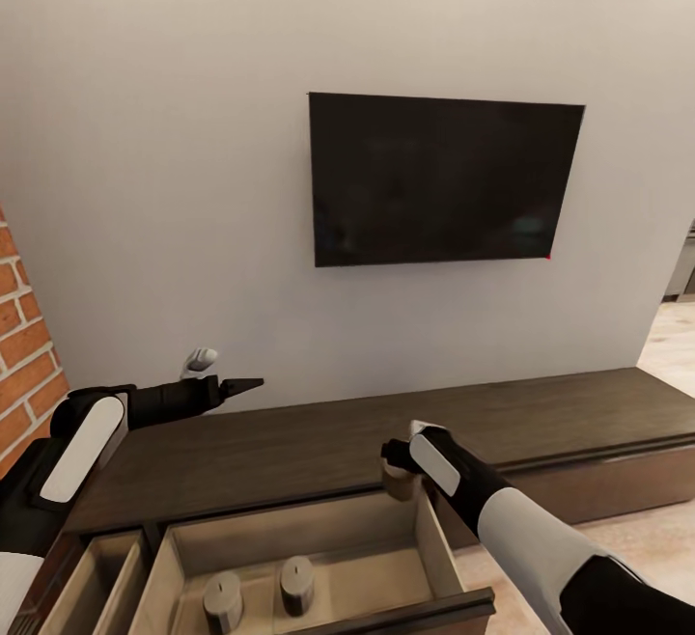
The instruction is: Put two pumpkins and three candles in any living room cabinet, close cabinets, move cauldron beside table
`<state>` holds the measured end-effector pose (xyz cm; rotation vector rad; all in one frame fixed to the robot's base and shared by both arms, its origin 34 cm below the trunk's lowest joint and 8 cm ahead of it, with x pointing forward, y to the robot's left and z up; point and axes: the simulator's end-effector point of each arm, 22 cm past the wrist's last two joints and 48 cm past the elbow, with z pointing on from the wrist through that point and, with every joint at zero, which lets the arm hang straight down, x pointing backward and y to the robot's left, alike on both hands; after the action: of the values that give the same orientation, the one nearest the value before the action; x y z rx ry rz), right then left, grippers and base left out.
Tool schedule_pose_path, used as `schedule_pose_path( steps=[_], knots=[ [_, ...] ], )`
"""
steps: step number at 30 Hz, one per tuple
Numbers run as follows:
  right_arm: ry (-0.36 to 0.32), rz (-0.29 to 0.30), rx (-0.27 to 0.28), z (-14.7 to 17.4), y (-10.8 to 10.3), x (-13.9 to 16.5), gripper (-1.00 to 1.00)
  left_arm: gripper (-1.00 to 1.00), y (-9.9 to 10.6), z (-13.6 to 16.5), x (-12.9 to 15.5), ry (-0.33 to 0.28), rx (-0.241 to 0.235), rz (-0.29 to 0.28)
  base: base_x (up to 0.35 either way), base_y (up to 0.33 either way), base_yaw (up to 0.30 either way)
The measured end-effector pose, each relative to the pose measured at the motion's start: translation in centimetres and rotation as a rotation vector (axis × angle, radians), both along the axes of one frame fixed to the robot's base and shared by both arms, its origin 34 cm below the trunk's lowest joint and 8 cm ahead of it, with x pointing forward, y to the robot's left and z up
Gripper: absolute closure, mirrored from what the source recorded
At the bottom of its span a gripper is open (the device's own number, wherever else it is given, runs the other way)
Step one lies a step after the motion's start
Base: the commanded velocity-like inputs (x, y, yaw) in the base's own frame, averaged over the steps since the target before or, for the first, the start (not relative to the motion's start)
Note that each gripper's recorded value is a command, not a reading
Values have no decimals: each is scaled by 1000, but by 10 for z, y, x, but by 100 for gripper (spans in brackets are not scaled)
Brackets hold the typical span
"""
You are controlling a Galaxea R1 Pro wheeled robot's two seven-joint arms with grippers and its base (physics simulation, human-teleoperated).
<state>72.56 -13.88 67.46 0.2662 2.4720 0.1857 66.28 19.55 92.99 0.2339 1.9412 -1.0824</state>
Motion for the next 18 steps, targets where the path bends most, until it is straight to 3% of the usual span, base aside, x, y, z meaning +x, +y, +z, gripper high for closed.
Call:
schedule_pose_path(
  steps=[6,12,18],
  knots=[
    [13,-3,-2,-4,1,-3,100,-100,0,0,0,0,-1,0,16,10,0],
    [55,17,8,-16,29,-16,100,-100,0,0,0,-1,-1,-1,1,0,0],
    [62,24,5,-17,35,-18,100,-100,0,1,0,-2,-3,-1,0,0,0]
  ],
)
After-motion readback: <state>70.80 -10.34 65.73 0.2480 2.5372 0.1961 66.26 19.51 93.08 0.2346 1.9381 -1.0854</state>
